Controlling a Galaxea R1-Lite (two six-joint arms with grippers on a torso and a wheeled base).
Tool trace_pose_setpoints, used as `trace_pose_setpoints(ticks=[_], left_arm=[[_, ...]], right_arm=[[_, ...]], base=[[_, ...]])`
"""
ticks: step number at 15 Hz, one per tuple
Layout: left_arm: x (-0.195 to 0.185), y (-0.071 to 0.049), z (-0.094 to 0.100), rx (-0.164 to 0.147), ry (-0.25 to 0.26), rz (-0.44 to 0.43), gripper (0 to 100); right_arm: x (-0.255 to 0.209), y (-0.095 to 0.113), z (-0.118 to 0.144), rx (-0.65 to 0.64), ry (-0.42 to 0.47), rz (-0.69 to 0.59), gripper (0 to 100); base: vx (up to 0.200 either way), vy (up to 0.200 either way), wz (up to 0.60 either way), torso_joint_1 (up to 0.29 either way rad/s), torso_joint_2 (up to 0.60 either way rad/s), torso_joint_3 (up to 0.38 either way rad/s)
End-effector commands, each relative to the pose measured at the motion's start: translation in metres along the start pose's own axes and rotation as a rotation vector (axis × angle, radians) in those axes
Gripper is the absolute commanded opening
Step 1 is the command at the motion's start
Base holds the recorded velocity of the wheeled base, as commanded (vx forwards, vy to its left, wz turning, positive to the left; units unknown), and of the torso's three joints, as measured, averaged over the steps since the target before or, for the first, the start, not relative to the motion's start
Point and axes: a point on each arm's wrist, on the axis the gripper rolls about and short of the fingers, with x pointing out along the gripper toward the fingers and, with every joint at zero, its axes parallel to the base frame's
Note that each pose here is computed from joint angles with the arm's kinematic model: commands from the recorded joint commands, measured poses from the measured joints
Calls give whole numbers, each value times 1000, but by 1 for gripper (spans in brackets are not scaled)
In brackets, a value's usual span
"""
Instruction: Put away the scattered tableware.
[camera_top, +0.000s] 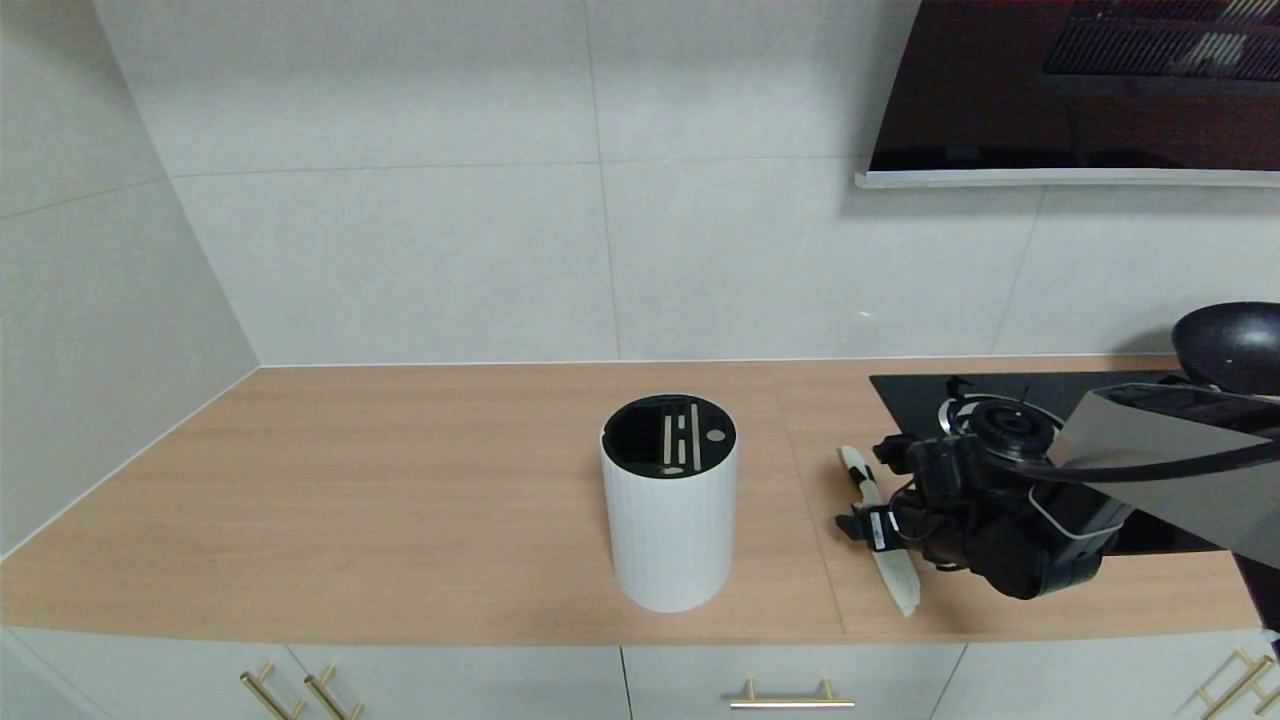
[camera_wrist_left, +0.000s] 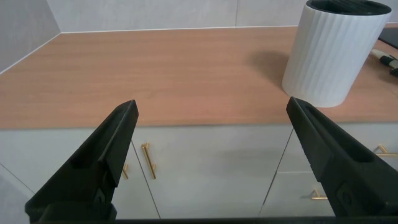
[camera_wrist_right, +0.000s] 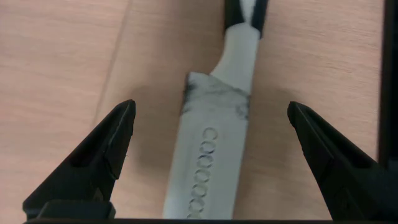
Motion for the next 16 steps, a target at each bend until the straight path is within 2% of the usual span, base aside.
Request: trace_pose_setpoints(ticks=[1,6,7,16], left_arm=[[0,0,0,0,0,1,100],[0,0,0,0,0,1,100],[0,0,0,0,0,1,100],[0,0,0,-2,0,1,100]], right_arm=[[4,0,-2,0,4,-1,100],[8,-1,-3,2,7,-7,100],[8,-3,-3,4,7,-9,0],[11,-3,-3,6,2,-12,0]], base=[[0,0,0,0,0,0],[0,0,0,0,0,0],[0,0,0,0,0,0],[0,0,0,0,0,0]])
